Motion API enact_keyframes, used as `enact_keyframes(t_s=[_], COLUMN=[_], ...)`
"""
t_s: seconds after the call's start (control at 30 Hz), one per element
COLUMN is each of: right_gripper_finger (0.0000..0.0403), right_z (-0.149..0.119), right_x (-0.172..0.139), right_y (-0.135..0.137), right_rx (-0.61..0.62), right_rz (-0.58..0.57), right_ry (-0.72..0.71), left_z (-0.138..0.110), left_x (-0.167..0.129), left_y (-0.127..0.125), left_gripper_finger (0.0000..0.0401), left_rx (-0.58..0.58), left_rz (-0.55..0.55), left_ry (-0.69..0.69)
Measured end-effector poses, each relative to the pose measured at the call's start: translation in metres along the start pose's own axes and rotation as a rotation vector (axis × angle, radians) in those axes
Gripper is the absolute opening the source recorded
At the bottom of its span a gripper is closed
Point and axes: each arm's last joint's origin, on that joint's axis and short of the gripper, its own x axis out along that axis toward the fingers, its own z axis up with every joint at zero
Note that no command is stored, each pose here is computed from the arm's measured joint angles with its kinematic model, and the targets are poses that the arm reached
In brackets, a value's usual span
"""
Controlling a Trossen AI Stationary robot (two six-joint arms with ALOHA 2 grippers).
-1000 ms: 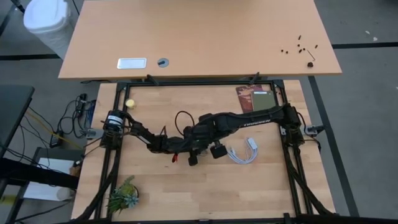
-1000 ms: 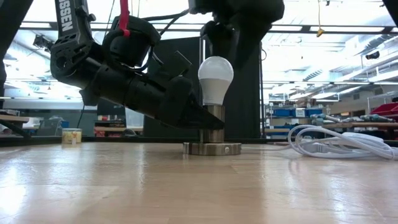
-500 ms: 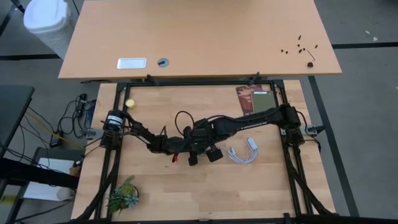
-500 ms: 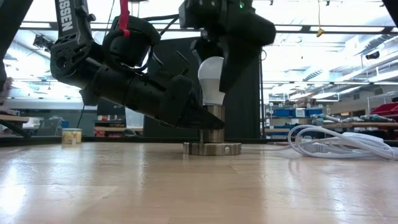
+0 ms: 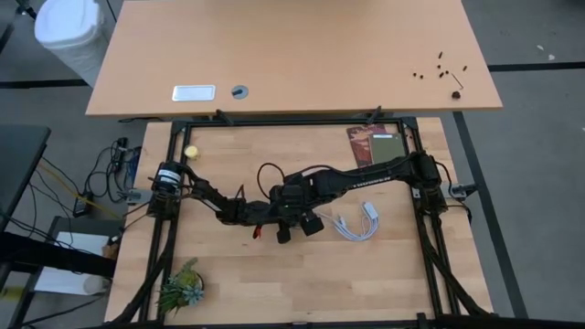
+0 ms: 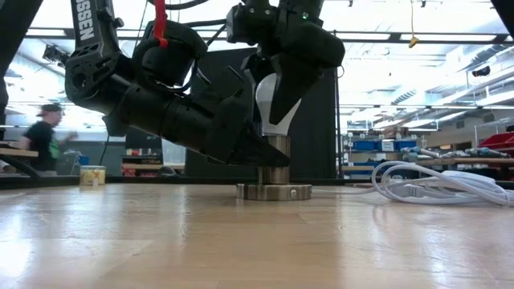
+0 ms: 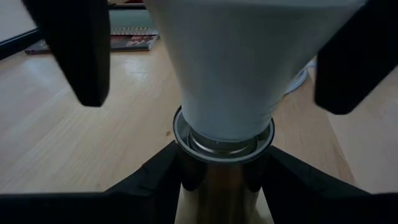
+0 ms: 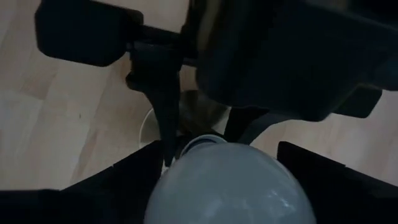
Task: Screw lightbulb
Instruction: Insert the lightbulb into the lamp
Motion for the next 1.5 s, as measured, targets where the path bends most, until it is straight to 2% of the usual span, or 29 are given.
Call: enact_keyframes(t_s=[0.23,0.4,0.67,0.97,1.5], right_gripper_finger=[0.0277,0.0259,0.0274,0.0268,0.027], right_z=[-0.001,-0.003,-0.005,-0.002,-0.001], right_x=[0.0,0.0,0.0,-0.001,-0.003], right_y=[0.0,-0.003,-0.003,0.006,0.016], right_rx=[0.002,0.034,0.14,0.18,0.316], right_rz=[0.009,0.069,0.144,0.156,0.058], right_ry=[0.012,-0.005,0.001,0.005,0.048], left_z=[0.0,0.0,0.0,0.009,0.011], left_x=[0.0,0.0,0.0,0.007,0.01], left_y=[0.0,-0.001,-0.003,-0.008,-0.007], left_gripper_finger=[0.0191,0.0191,0.0191,0.0191,0.0191], left_rx=[0.0,0.003,0.068,0.092,0.065], left_rz=[0.0,-0.014,-0.083,-0.116,-0.067], left_ry=[-0.001,0.0,0.0,-0.008,-0.011])
